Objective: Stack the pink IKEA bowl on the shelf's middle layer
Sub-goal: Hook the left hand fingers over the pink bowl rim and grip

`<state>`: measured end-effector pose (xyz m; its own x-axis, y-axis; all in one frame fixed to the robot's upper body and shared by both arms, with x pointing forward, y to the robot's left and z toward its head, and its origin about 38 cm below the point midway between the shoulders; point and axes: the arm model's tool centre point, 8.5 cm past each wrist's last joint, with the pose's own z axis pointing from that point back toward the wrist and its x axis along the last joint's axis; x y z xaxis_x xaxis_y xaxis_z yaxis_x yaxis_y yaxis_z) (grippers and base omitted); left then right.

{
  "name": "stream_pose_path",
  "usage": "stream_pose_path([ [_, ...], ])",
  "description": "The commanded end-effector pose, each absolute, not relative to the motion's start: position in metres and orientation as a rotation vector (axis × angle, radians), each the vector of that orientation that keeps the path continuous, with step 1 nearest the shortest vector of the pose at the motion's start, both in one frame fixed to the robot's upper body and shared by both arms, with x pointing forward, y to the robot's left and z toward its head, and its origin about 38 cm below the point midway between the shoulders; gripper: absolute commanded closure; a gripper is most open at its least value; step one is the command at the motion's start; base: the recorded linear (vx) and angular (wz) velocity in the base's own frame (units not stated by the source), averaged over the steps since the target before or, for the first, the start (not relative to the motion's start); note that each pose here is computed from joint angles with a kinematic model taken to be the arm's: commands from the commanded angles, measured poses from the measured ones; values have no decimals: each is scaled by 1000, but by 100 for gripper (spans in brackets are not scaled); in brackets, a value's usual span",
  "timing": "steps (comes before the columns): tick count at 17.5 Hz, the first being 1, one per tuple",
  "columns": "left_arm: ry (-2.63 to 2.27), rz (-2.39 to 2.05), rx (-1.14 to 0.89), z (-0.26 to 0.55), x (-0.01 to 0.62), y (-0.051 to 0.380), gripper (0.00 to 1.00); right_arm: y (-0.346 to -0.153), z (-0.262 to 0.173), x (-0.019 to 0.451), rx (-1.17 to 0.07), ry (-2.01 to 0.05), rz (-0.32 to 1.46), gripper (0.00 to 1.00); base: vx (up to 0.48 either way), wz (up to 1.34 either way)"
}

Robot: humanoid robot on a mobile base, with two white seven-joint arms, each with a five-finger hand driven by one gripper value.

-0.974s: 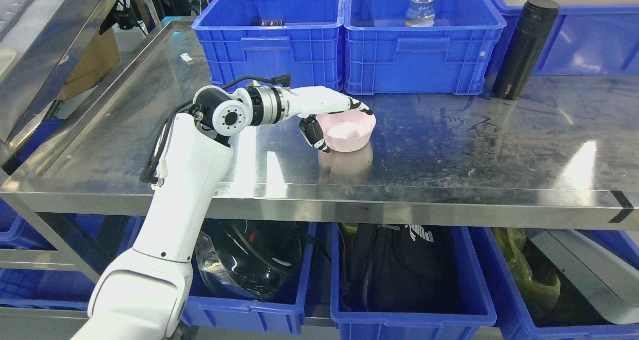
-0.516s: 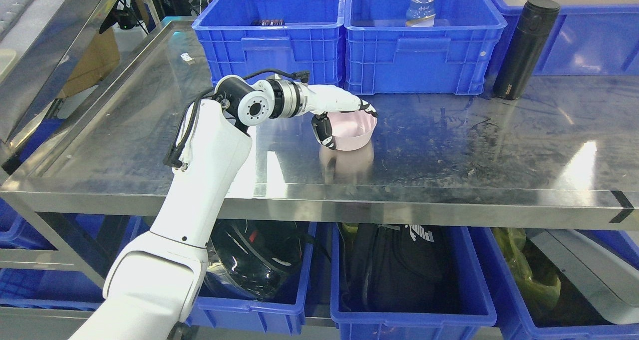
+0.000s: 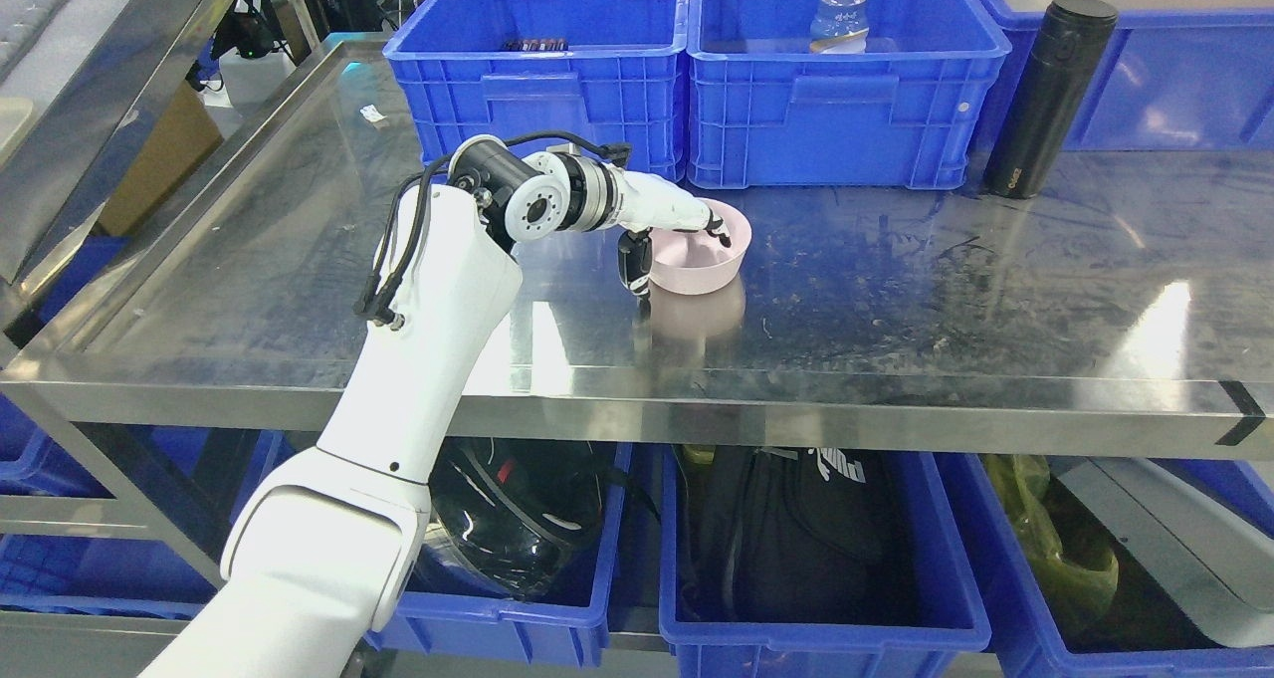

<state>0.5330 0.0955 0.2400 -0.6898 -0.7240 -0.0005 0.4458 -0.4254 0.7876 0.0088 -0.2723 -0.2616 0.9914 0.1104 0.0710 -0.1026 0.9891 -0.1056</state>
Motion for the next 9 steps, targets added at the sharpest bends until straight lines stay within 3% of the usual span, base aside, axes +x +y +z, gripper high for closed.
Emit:
stream_pose_path([
  [1,-1030,-2160,457,227,531,93,14,-283,-261,12,-118,-90,108,0,0,0],
  [3,-1076,-2145,449,229,532,91,15,-283,-261,13,-119,-91,108,0,0,0],
  [4,-1082,-2146,442,229,531,90,20,-283,-261,13,-119,-91,108,0,0,0],
  [7,-1106,-2158,411,230,530,89,41,-283,-261,12,-118,-90,108,0,0,0],
  [9,-1093,-2153,376,231,529,94,63,-283,-261,12,-118,-90,108,0,0,0],
])
